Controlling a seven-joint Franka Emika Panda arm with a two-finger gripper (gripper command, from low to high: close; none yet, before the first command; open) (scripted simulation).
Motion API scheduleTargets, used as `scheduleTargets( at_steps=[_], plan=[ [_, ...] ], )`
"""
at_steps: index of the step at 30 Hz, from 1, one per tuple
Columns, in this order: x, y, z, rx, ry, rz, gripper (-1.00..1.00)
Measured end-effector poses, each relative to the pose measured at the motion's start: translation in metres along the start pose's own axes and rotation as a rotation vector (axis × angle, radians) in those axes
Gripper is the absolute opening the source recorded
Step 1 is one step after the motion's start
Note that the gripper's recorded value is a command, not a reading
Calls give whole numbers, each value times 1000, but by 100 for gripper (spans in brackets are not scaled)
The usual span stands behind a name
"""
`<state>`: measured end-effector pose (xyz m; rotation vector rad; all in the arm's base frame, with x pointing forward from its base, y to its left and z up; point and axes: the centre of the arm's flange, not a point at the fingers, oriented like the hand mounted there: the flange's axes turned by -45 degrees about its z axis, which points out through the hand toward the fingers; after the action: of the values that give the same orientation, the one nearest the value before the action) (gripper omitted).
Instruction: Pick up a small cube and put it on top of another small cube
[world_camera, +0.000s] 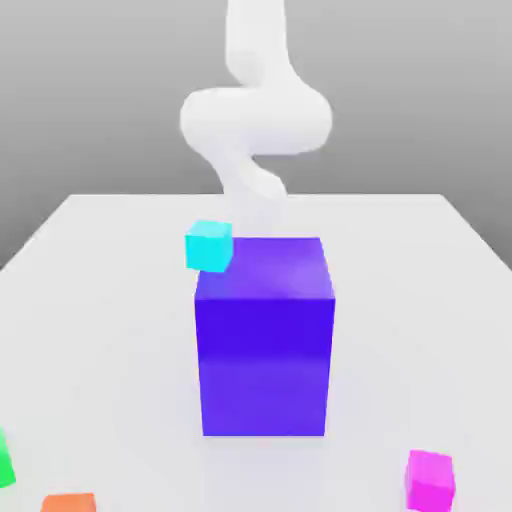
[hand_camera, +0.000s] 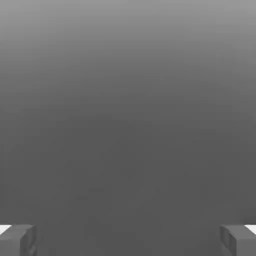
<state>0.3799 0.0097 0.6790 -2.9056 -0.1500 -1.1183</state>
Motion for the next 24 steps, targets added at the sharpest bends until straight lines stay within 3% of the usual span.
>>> scheduleTargets(
  at_steps=[11, 24],
  plan=[
    [-32, -69, 202, 233, -260, -429, 0],
    [-172, -168, 384, 424, -526, -972, 0]
  ],
)
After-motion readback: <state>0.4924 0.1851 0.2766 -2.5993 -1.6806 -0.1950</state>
